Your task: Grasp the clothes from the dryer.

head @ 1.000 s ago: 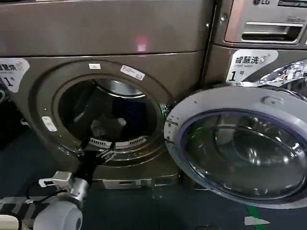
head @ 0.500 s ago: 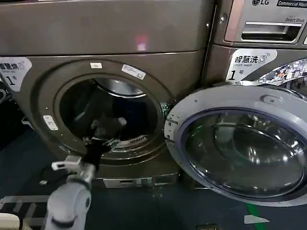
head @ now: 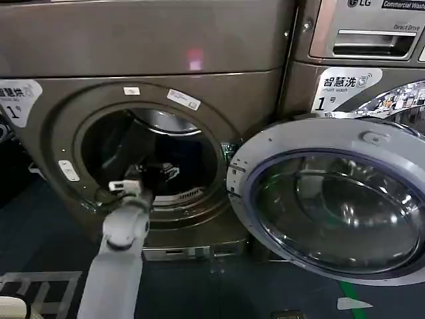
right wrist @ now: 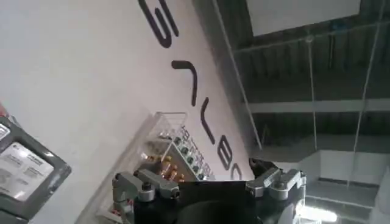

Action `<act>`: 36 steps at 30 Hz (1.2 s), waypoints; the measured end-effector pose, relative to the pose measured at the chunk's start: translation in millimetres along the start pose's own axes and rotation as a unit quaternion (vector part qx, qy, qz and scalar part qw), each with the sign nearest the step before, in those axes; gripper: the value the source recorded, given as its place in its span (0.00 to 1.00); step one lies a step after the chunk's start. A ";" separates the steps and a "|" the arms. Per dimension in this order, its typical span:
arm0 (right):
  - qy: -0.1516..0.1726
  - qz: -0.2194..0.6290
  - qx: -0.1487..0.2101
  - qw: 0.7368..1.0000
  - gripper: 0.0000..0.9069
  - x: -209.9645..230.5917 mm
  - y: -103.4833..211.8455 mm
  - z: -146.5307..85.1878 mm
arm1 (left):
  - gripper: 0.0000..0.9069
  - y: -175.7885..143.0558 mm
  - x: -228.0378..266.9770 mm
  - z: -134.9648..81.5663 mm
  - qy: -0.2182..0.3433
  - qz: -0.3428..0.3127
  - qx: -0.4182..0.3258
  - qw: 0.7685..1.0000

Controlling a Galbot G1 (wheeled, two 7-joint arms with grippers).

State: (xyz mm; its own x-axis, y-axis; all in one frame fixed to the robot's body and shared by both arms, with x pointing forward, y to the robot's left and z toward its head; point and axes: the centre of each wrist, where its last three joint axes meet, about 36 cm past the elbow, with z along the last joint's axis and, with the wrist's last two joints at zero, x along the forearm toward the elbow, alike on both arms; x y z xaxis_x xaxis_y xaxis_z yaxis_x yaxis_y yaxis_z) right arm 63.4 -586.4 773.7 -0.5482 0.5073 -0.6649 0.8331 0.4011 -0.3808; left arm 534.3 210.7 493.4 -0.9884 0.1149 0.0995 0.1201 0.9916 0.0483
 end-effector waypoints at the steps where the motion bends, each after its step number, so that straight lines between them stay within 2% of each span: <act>1: -0.001 -0.001 -0.001 1.000 1.00 -0.4 0.4 -0.6 | 1.00 0.1 -7.9 -0.6 0.002 -0.001 -0.002 1.000; 16: -0.010 -0.010 -0.010 1.000 1.00 -2.7 9.2 -0.9 | 1.00 2.0 -117.1 -20.2 0.033 -0.011 -0.031 0.999; 26: -0.010 -0.012 -0.017 1.000 1.00 -3.2 12.3 3.2 | 1.00 2.7 -170.1 -20.7 0.076 -0.005 -0.054 0.996; 33: -0.011 -0.015 -0.021 1.000 1.00 -5.2 16.0 5.3 | 1.00 12.7 -195.5 -17.6 0.130 0.057 -0.100 0.985; 36: -0.010 -0.015 -0.022 1.000 1.00 -5.3 16.4 6.4 | 1.00 19.4 -204.9 -23.5 0.151 0.090 -0.126 0.976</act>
State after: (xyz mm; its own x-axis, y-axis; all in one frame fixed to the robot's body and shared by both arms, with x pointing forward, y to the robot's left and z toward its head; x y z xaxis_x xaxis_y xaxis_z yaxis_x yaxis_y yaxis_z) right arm 80.4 -587.4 766.8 -0.5716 0.4784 -0.6666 0.8115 0.4497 -0.3732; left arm 741.3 205.0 497.3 -0.8815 0.2252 0.4150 0.3459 0.9062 0.2431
